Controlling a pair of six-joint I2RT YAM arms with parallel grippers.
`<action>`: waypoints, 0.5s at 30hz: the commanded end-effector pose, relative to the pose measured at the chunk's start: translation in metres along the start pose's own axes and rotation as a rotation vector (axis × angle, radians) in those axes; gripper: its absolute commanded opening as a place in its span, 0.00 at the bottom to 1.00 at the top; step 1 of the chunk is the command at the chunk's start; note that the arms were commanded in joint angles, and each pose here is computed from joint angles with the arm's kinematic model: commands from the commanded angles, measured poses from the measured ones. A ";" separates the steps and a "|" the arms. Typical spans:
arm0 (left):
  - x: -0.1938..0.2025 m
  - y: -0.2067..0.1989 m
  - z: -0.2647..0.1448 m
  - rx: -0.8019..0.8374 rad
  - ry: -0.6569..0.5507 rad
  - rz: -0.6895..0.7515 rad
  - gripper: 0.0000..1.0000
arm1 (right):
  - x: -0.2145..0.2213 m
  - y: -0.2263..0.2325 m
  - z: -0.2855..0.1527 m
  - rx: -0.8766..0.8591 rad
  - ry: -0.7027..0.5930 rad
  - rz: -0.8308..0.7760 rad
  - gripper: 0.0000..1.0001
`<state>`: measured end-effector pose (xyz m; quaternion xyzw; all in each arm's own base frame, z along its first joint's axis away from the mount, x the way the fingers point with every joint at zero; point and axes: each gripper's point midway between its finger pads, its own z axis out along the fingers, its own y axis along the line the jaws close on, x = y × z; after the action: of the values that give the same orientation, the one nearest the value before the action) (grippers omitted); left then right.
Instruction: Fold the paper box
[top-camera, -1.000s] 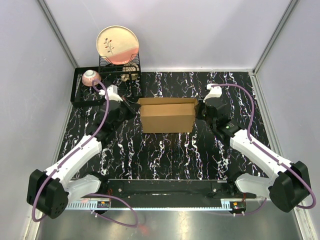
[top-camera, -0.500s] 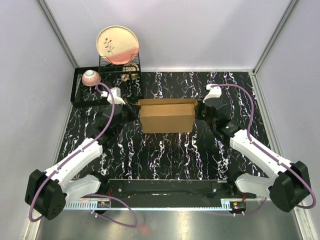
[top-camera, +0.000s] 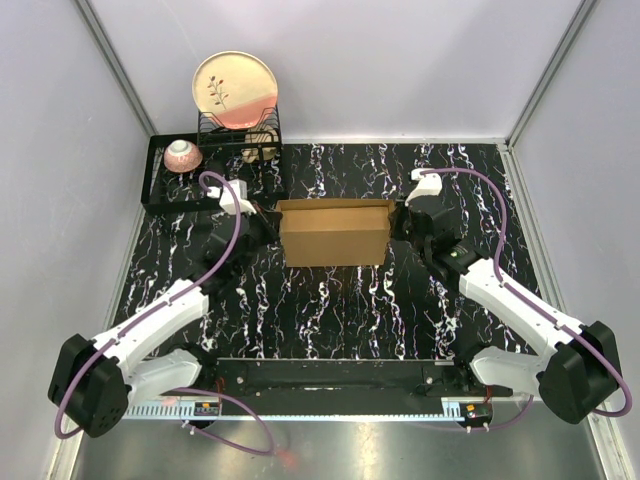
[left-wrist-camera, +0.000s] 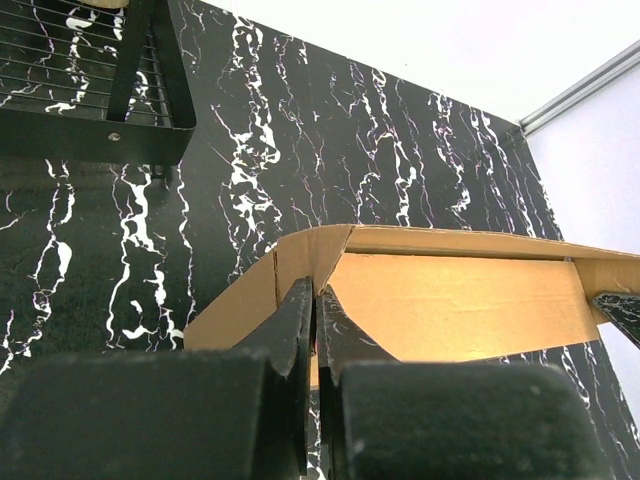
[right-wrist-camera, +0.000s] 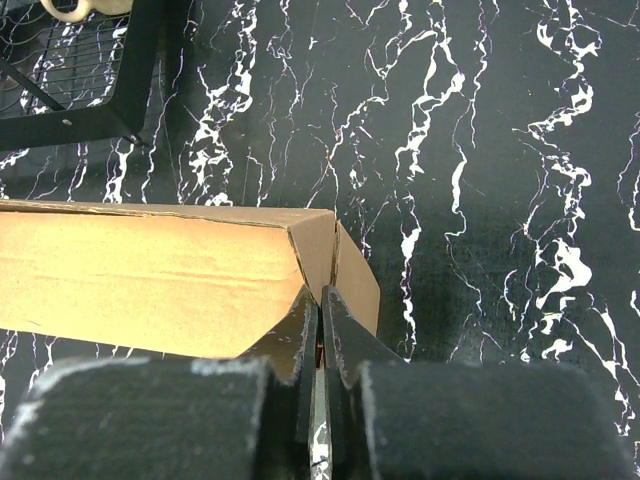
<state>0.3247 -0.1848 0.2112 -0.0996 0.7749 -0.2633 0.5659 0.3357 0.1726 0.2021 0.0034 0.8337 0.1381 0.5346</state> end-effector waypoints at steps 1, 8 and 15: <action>0.071 0.048 -0.014 -0.168 0.245 0.154 0.00 | 0.049 -0.016 -0.006 0.054 0.179 -0.078 0.01; 0.074 0.068 -0.022 -0.267 0.272 0.236 0.00 | 0.047 -0.020 -0.009 0.068 0.168 -0.076 0.06; 0.073 0.080 -0.028 -0.316 0.280 0.285 0.00 | 0.041 -0.020 -0.012 0.074 0.149 -0.064 0.32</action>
<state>0.3179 -0.1793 0.1945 -0.0753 0.8039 -0.1897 0.5587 0.3320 0.1701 0.1987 0.0025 0.8389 0.1309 0.5282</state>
